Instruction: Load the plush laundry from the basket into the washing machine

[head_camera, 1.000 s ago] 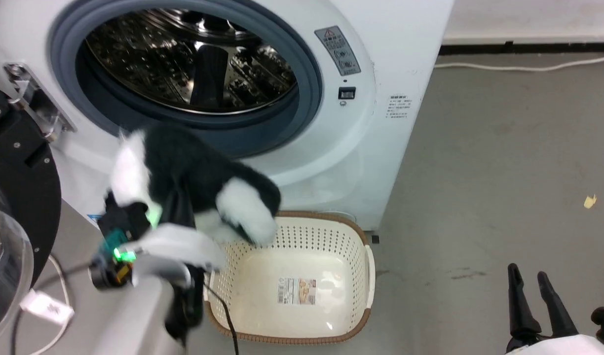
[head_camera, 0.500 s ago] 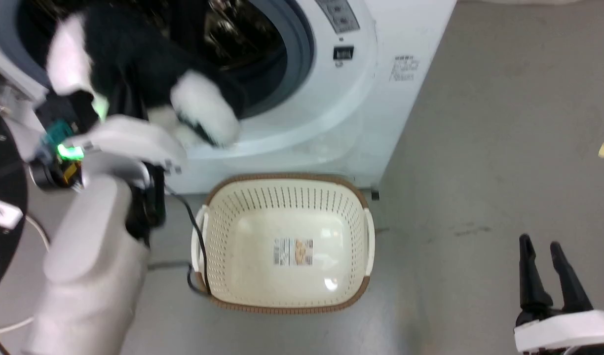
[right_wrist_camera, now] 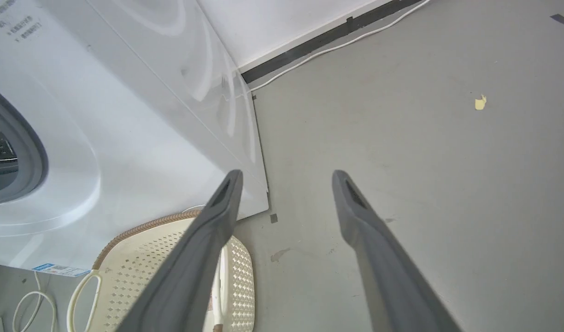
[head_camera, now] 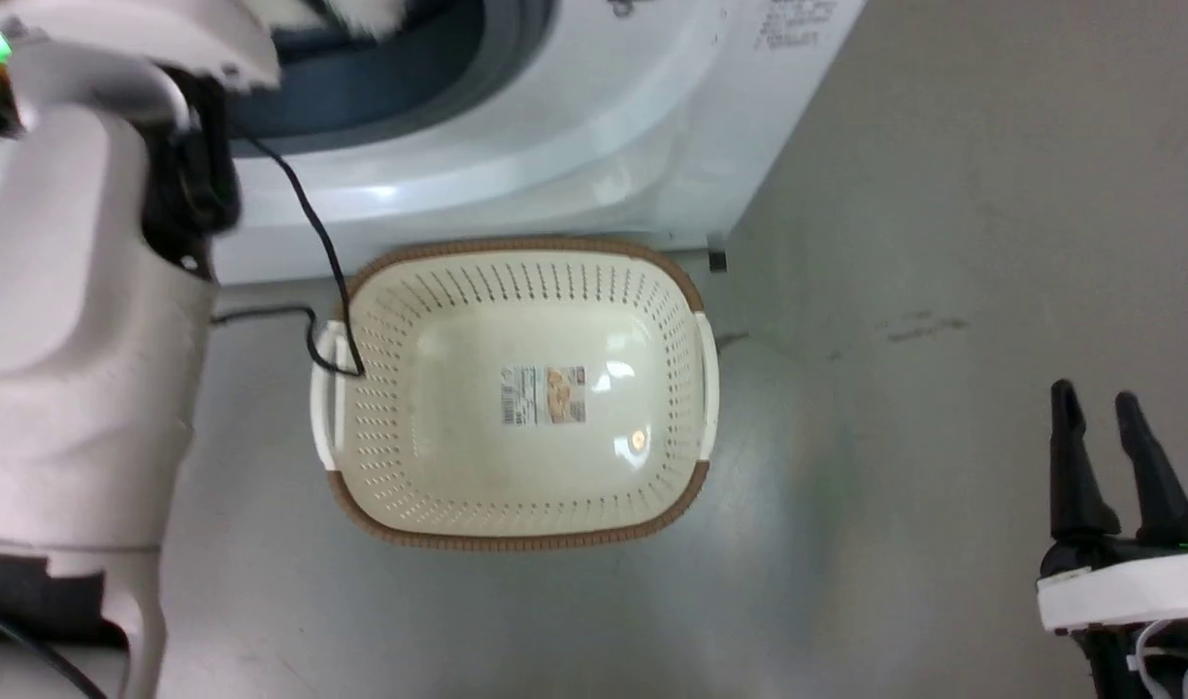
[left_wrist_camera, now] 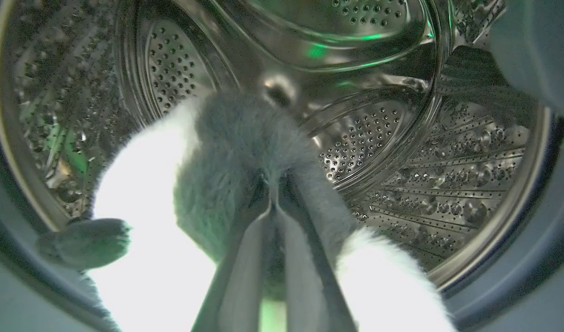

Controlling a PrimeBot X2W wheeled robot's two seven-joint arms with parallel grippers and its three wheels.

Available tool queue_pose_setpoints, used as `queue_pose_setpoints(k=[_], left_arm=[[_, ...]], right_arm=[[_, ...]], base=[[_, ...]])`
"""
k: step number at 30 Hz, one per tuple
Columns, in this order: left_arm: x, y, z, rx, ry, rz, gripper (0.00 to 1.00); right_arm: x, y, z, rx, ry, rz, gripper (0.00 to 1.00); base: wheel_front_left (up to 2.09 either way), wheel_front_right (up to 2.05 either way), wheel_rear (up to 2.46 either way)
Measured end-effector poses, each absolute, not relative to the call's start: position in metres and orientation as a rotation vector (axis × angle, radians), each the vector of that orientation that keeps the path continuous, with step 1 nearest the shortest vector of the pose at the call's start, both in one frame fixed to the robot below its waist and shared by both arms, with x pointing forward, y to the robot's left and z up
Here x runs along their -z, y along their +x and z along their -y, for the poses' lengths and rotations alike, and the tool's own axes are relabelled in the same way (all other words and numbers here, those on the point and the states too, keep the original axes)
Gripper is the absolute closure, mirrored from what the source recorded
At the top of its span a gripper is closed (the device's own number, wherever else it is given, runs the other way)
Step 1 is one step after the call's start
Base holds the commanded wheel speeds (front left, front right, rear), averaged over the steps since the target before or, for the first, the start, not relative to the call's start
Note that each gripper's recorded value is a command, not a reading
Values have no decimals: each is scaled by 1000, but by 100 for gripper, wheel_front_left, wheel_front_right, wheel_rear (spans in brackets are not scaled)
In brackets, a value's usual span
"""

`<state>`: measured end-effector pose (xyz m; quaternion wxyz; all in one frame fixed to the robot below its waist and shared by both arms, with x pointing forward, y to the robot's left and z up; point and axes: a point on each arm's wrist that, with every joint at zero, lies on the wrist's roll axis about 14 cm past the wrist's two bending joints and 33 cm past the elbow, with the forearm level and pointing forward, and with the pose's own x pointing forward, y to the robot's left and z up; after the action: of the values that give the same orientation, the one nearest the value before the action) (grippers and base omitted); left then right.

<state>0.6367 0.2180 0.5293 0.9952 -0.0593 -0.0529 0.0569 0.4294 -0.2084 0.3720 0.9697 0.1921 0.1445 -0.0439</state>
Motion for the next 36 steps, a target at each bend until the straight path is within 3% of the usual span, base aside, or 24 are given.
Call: queue_pose_setpoints(k=[17, 32, 33, 34, 36], left_arm=[[-492, 722, -222, -130, -122, 91, 100], [-429, 743, -229, -169, -127, -29, 100], [-427, 743, -229, -172, -130, -33, 65], [-425, 743, -230, -171, -132, -41, 0], [-424, 743, -230, -173, -132, -44, 0]], right_arm=[[-321, 418, 249, 189, 322, -403, 0], [-294, 418, 252, 196, 314, -455, 0], [-293, 418, 252, 196, 312, -456, 0], [-294, 419, 252, 196, 311, -456, 0], [-294, 419, 253, 196, 310, -453, 0]], base=[[0, 0, 0], [0, 0, 0], [0, 0, 0], [0, 0, 0], [0, 0, 0]])
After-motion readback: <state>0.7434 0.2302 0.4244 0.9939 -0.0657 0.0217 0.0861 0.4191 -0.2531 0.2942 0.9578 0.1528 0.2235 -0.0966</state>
